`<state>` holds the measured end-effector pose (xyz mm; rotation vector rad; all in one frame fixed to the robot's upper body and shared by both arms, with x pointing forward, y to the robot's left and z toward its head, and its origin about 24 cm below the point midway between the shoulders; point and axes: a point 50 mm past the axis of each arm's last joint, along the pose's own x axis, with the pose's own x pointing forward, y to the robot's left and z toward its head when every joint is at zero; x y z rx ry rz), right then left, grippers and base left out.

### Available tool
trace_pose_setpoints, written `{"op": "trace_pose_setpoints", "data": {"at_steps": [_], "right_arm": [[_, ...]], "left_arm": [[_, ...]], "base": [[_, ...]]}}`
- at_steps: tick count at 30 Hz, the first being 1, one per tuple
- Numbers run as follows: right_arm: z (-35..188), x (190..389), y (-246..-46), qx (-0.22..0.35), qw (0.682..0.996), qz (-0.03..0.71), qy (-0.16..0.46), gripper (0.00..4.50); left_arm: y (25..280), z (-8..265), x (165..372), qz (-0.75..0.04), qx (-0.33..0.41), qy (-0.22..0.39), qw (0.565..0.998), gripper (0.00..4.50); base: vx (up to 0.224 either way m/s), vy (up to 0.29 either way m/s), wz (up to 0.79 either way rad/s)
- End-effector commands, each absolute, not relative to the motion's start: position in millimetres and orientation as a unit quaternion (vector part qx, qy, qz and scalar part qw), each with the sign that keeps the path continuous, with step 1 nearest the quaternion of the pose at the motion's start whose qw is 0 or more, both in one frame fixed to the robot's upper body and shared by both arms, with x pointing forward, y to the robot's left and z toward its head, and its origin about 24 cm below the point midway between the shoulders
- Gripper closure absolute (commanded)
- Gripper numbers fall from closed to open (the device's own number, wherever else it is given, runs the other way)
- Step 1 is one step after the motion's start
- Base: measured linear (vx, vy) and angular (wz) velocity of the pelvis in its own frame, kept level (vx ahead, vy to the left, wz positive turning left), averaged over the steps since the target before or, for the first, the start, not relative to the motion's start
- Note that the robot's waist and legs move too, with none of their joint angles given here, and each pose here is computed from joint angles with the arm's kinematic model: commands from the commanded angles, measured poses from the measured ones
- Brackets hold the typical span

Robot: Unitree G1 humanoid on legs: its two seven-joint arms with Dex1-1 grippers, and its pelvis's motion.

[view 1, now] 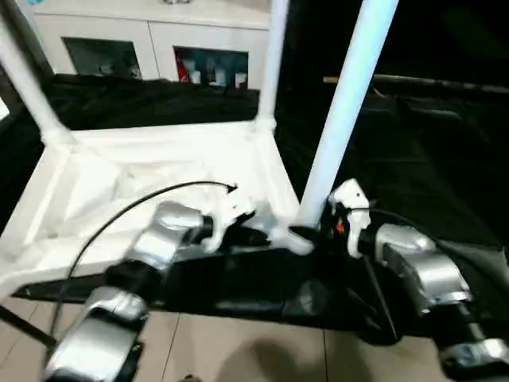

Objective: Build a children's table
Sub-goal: Rotate leg to tighten

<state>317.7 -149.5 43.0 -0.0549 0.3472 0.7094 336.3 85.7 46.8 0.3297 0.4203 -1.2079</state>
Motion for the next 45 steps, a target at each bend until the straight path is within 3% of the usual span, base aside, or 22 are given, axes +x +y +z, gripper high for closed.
{"op": "trace_pose_setpoints", "data": {"at_steps": [1,5,10,13,15,19,22,28,36,37,45], "right_arm": [[20,312.5,-147.2,-0.022,0.928,0.302,0.218,2.05],[18,321.3,-133.6,-0.006,0.952,0.221,0.212,2.05],[22,328.2,-116.6,-0.008,0.965,0.182,0.19,2.05],[29,328.5,-107.1,-0.004,0.963,0.216,0.164,1.87],[31,328.0,-108.4,0.0,0.961,0.23,0.156,1.87],[39,325.2,-114.3,0.0,0.945,0.293,0.145,1.41],[47,318.2,-128.5,-0.026,0.918,0.369,0.147,1.41],[54,308.5,-153.3,-0.036,0.886,0.434,0.161,1.41],[53,303.2,-155.1,-0.04,0.865,0.47,0.17,1.41],[53,302.3,-154.5,-0.04,0.862,0.476,0.171,1.67],[52,299.6,-151.8,-0.031,0.853,0.493,0.169,2.13]], "left_arm": [[78,47,344,-0.512,0.122,0.177,0.832,4.5],[59,50,354,-0.448,0.125,0.172,0.868,4.5],[43,53,357,-0.429,0.129,0.163,0.879,4.5],[43,52,356,-0.448,0.126,0.165,0.87,4.5],[45,52,355,-0.457,0.123,0.166,0.865,4.5],[54,51,353,-0.483,0.121,0.166,0.851,4.5],[65,50,348,-0.522,0.117,0.164,0.829,4.5],[84,52,335,-0.602,0.09,0.151,0.779,4.5],[95,53,325,-0.634,0.074,0.146,0.756,4.5],[97,54,324,-0.634,0.071,0.147,0.756,4.5],[102,55,322,-0.636,0.07,0.148,0.754,4.5]], "base": [[0.0,0.0,0.0],[0.0,0.0,0.0],[0.0,0.0,0.0],[0.0,0.0,0.0],[0.0,0.0,0.0],[0.0,0.0,0.0],[0.0,0.0,0.0],[0.0,0.0,0.0],[0.0,0.0,0.0],[0.0,0.0,0.0],[0.0,0.0,0.0]]}}
